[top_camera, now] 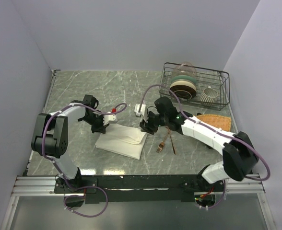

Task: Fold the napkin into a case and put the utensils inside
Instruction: Smooth out the 2/3-rectangle-folded napkin at the center of the board.

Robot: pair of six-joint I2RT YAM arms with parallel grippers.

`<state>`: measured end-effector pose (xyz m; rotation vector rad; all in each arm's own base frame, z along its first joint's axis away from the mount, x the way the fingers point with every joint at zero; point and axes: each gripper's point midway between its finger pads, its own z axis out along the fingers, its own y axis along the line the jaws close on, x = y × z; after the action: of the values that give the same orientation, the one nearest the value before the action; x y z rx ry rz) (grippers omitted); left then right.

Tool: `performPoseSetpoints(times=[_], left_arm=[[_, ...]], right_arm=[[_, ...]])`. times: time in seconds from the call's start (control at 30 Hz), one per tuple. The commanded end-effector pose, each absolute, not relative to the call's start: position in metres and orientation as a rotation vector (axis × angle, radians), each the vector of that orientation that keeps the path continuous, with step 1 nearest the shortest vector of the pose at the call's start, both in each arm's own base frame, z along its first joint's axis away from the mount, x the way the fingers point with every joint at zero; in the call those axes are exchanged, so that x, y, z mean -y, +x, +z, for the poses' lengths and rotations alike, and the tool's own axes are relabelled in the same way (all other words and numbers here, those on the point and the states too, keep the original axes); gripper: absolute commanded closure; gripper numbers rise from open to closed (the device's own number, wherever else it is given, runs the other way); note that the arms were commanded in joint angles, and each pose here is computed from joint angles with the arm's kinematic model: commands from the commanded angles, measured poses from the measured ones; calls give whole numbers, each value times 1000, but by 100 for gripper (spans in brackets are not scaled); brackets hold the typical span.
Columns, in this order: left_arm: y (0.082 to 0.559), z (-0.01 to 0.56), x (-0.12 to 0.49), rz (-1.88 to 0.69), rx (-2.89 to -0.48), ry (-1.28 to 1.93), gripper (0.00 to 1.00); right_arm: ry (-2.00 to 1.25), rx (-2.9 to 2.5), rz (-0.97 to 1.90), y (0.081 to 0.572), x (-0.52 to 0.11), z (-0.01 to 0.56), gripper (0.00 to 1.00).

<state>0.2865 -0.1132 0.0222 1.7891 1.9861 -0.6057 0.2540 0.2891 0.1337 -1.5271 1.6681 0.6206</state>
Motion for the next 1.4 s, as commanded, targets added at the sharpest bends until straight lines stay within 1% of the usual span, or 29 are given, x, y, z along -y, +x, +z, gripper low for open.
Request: performPoseSetpoints(times=[0.0,0.1,0.23,0.37,0.43,0.5,0.53,0.57,0.67,0.73,0.87,0.93,1.0,1.03,1.07,1.17,1.23,1.37], left_arm=[[268,24,114,-674,-2047,1716,99],[264,23,114,-678,-2071,1688,99],[259,22,114,-678,-2103,1657,99],[254,18,110,-662,-2139,1634,99],[255,18,107,-653,-2172,1603,99],[257,20,104,-651,-2194,1566,99],[259,21,102,-647,-2201,1546,99],[262,23,100,-645,-2203,1527,99],[266,27,94,-645,-2217,1488,99],[266,27,92,-637,-2215,1489,99],[265,29,93,-640,-2205,1487,99],[265,30,94,-642,-2203,1483,99],[264,32,96,-647,-2186,1486,99],[264,34,97,-633,-2169,1494,99],[260,32,98,-636,-2164,1502,99],[253,30,101,-606,-2125,1558,99],[250,30,104,-583,-2099,1590,99],[243,27,106,-569,-2083,1625,99]], right_arm=[[-1130,-2196,776,256,-285,104,55],[-987,-2353,820,259,-286,85,60],[-941,-2449,820,266,-291,64,63],[-913,-2490,808,291,-308,47,66],[-908,-2510,766,305,-309,33,71],[-941,-2460,734,326,-313,37,75],[-938,-2463,725,334,-311,33,75],[-942,-2431,721,344,-315,41,76],[-1002,-2385,694,351,-310,51,76],[-1060,-2331,684,350,-305,62,76],[-1144,-2308,669,329,-289,67,77],[-1152,-2261,678,323,-287,84,76],[-1119,-2227,751,315,-291,96,74],[-1097,-2178,779,313,-295,114,73],[-1051,-2158,843,309,-301,122,69],[-964,-2122,892,310,-313,139,63],[-965,-2130,889,309,-324,138,61],[-961,-2202,832,306,-333,122,51]])
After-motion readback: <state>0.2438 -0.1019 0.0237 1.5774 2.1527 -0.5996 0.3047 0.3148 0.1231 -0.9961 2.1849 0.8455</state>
